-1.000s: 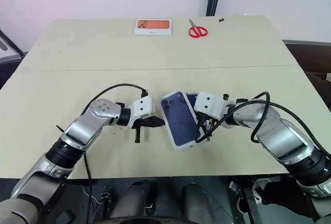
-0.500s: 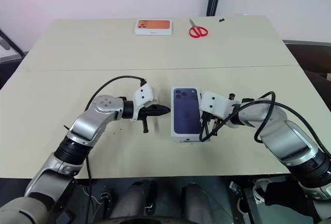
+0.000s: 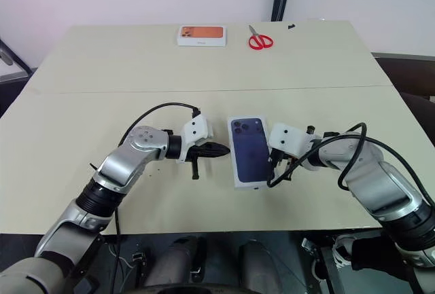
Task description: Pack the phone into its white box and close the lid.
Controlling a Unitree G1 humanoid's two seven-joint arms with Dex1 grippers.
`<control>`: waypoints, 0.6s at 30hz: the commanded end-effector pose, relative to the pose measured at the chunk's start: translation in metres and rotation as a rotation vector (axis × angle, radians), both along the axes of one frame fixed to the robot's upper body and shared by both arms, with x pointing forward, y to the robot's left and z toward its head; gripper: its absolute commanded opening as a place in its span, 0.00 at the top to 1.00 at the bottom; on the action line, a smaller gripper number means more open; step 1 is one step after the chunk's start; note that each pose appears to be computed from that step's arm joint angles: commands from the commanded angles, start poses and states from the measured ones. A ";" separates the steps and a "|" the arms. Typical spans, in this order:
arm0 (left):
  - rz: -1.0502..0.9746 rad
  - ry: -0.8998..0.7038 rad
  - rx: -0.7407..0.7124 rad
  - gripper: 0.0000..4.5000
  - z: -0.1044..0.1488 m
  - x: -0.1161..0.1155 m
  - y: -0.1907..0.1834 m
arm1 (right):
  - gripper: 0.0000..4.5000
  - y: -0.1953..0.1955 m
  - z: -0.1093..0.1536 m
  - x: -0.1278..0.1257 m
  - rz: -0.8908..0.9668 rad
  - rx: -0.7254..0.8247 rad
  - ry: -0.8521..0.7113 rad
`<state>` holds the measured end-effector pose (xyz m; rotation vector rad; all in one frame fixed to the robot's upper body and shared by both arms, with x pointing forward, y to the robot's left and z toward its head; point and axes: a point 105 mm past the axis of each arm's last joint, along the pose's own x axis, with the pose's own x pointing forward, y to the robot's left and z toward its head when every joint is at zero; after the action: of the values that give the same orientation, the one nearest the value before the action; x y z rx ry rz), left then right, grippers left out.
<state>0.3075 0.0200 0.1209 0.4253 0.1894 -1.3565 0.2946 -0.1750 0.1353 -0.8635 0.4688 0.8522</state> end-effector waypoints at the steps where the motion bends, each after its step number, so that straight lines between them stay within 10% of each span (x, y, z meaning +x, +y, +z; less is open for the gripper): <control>1: -0.058 -0.053 -0.015 1.00 0.010 -0.008 -0.011 | 1.00 0.008 0.013 -0.003 0.047 0.010 -0.052; 18: 0.013 -0.081 -0.008 1.00 0.009 0.005 -0.005 | 1.00 0.013 0.008 -0.002 0.047 0.033 -0.042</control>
<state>0.3114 0.0203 0.1182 0.4608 0.1804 -1.3242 0.2941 -0.1735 0.1328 -0.8509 0.4654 0.8548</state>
